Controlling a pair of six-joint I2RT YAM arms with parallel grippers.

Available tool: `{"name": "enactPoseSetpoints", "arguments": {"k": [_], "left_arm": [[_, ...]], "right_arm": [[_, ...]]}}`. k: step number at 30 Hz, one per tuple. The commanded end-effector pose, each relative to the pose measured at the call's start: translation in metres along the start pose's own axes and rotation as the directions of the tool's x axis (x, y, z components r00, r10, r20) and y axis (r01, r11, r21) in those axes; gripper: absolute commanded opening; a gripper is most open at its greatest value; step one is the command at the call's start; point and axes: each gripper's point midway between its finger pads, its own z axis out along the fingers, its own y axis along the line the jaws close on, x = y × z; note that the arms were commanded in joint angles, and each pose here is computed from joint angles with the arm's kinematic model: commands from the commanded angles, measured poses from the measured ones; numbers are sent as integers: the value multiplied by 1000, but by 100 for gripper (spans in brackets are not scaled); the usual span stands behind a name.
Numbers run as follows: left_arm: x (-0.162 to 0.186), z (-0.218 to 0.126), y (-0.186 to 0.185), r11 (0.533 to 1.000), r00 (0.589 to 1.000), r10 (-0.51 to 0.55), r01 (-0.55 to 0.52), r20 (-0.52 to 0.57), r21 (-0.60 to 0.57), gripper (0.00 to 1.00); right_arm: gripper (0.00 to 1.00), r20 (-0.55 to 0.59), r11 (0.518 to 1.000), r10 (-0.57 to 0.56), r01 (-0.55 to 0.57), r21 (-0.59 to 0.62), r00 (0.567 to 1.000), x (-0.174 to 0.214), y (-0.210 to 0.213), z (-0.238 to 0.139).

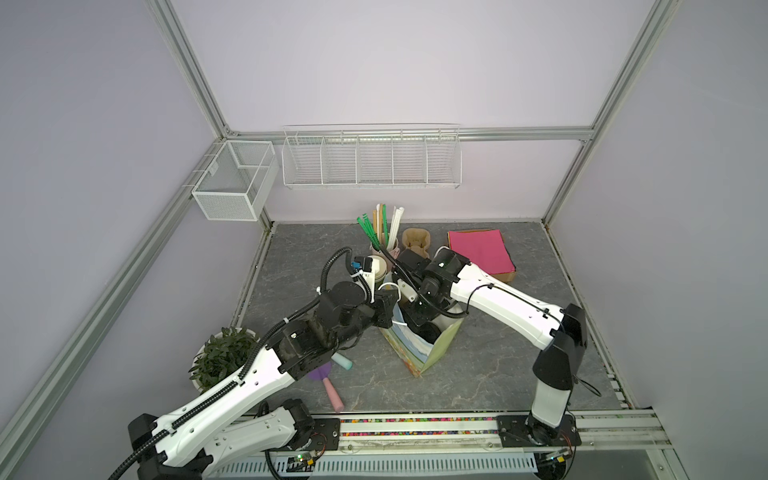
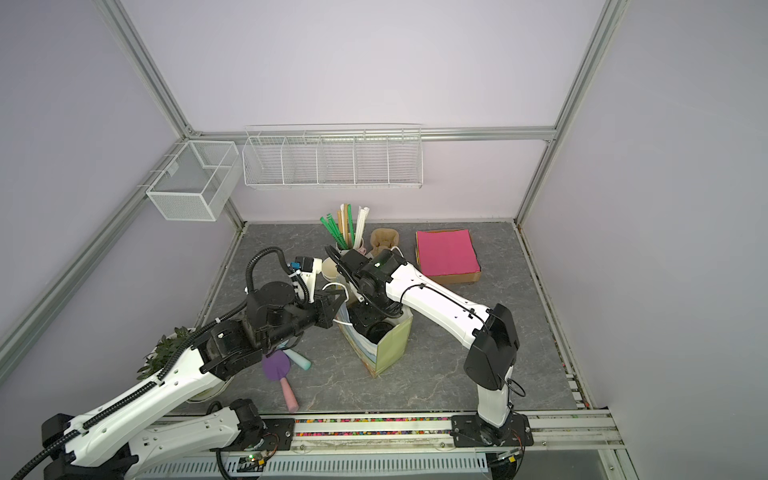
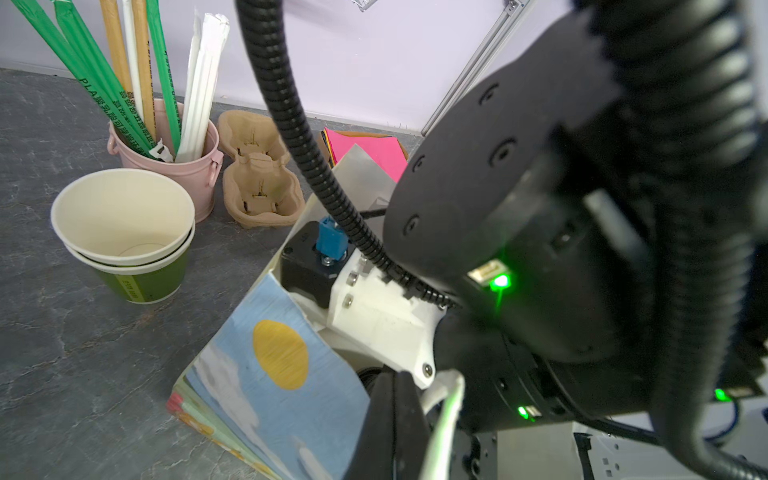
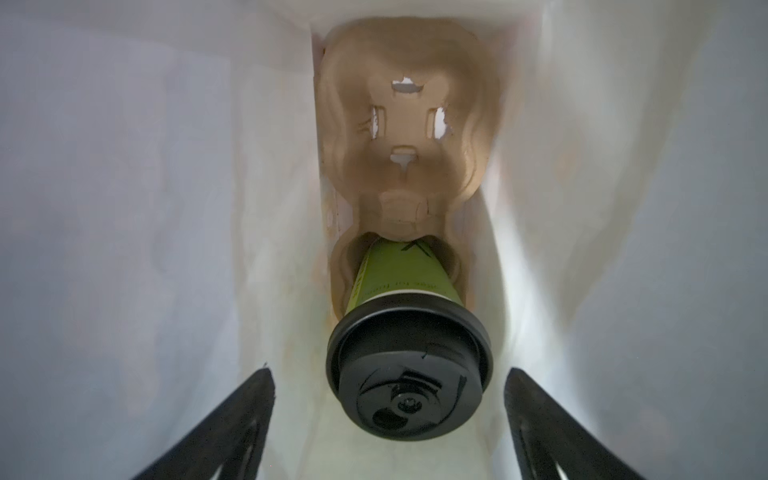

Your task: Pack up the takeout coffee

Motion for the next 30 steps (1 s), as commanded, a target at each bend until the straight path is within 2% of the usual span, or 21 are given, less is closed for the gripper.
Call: {"name": "enactPoseSetpoints", "arguments": {"k": [1,10,24,30], "left_arm": [[-3,-5,-7,1000,1000,-8,8,3,26,0],[8,-4,4,1000,1000,1,-1,15,15,0],[20,-1,16,1000,1000,17,-17,15,-3,0],[22,3,16,1000,1000,26,-26,0,-7,0]], "right_arm": [[89,74,999,-32,33,-13,997,-6,5,-20],[88,100,998,-48,44,44,994,-7,0,-37],[88,182,995,-94,90,34,979,-7,8,-69],[88,258,994,-112,111,16,960,-10,11,-89]]}}
